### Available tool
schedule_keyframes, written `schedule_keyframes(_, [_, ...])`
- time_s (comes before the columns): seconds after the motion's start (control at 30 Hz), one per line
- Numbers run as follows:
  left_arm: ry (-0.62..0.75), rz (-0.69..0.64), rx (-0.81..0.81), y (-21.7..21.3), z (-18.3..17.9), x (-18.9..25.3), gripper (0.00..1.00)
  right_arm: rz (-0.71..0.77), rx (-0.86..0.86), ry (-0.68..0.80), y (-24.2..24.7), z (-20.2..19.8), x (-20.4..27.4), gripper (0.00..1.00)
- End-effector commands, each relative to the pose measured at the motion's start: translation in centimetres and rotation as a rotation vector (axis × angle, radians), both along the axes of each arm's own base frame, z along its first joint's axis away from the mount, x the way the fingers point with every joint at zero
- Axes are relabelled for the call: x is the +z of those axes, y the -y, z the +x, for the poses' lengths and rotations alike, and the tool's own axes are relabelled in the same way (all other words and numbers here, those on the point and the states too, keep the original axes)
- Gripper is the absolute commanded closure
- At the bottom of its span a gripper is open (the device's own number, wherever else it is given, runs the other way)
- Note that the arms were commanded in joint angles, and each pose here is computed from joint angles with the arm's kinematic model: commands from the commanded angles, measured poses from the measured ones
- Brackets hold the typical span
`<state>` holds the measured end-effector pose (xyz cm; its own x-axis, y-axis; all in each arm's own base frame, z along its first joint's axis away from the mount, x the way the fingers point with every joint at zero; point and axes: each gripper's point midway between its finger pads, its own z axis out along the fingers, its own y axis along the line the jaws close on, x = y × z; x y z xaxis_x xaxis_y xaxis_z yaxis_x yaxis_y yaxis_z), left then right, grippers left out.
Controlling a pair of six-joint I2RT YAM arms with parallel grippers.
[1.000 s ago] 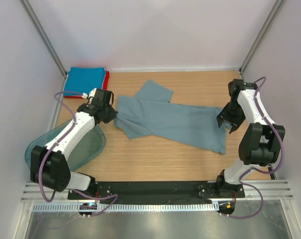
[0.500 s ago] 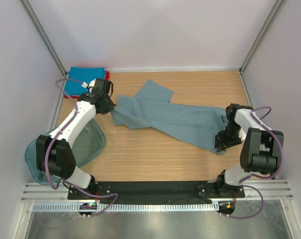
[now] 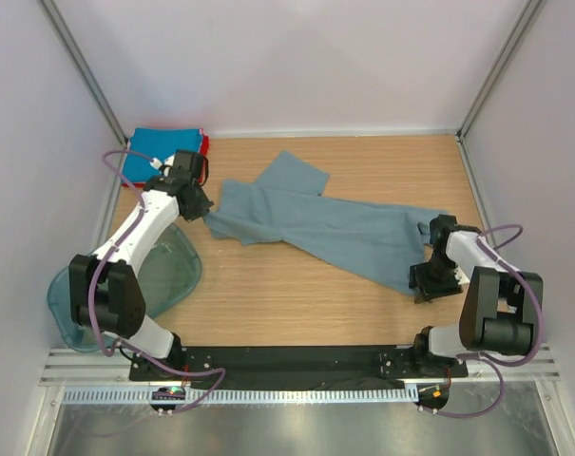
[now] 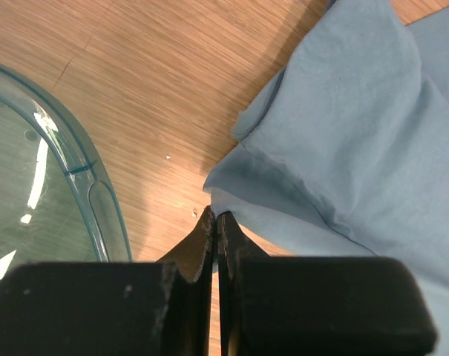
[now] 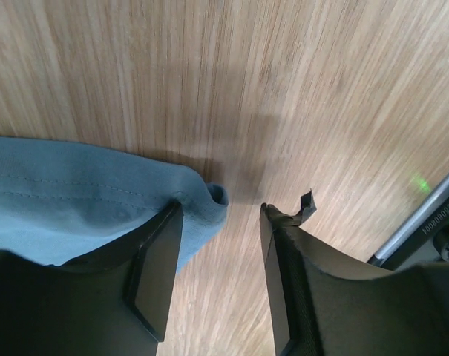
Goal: Fold and stack the t-shirts
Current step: Flatten the tshirt out
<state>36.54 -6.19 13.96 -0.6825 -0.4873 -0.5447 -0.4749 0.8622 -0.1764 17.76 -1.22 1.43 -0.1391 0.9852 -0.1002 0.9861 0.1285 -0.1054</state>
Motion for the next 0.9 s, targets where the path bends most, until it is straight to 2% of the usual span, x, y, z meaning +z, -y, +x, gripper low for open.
schedule_keyframes(0.0, [0.015, 0.013, 0.002, -0.4, 0.8, 0.6, 1.0, -0.097, -0.044, 0.115, 1.7, 2.1, -0.4, 0.45])
schedule_keyframes(0.1, [0.017, 0.007, 0.002, -0.3, 1.1, 0.8, 1.0, -0.131, 0.017, 0.15, 2.5, 3.4, -1.0, 0.49])
schedule_keyframes(0.13, [0.021, 0.001, 0.0, -0.2, 1.2, 1.0, 1.0, -0.154, 0.032, 0.131, 3.0, 3.5, -1.2, 0.61])
schedule_keyframes(0.23, [0.019, -0.016, -0.005, 0.3, 1.2, 1.1, 1.0, -0.254, 0.127, 0.099, 5.2, 4.9, 1.3, 0.76])
schedule_keyframes(0.3, [0.017, -0.029, -0.009, 0.6, 1.2, 1.0, 1.0, -0.3, 0.199, 0.061, 6.3, 5.6, 4.3, 0.79])
schedule_keyframes(0.4, [0.014, -0.03, -0.013, 0.8, 1.1, 0.8, 1.0, -0.326, 0.282, 0.031, 7.1, 6.6, 6.4, 0.76])
schedule_keyframes(0.47, [0.012, -0.036, -0.018, 1.0, 1.1, 0.6, 1.0, -0.276, 0.324, 0.055, 6.3, 7.7, 6.2, 0.64])
schedule_keyframes(0.53, [0.004, -0.041, -0.022, 1.2, 1.2, 0.3, 1.0, -0.254, 0.39, 0.062, 5.8, 8.9, 5.8, 0.56])
schedule_keyframes(0.57, [0.004, -0.045, -0.028, 1.4, 1.4, 0.4, 1.0, -0.242, 0.391, 0.035, 5.4, 8.5, 5.9, 0.55])
schedule_keyframes(0.67, [0.005, -0.042, -0.029, 1.4, 1.4, 0.4, 1.0, -0.192, 0.336, 0.011, 4.2, 6.7, 6.2, 0.57])
schedule_keyframes(0.7, [0.002, -0.04, -0.033, 1.5, 1.3, 0.3, 1.0, -0.126, 0.313, 0.003, 2.9, 5.4, 5.6, 0.59])
schedule_keyframes(0.73, [0.001, -0.03, -0.027, 1.4, 1.3, 0.2, 1.0, -0.115, 0.277, 0.039, 2.4, 5.0, 6.1, 0.63])
schedule_keyframes(0.87, [0.0, 0.026, -0.012, 0.4, 2.0, 0.2, 1.0, -0.112, 0.246, -0.004, 2.0, 1.9, 5.7, 0.72])
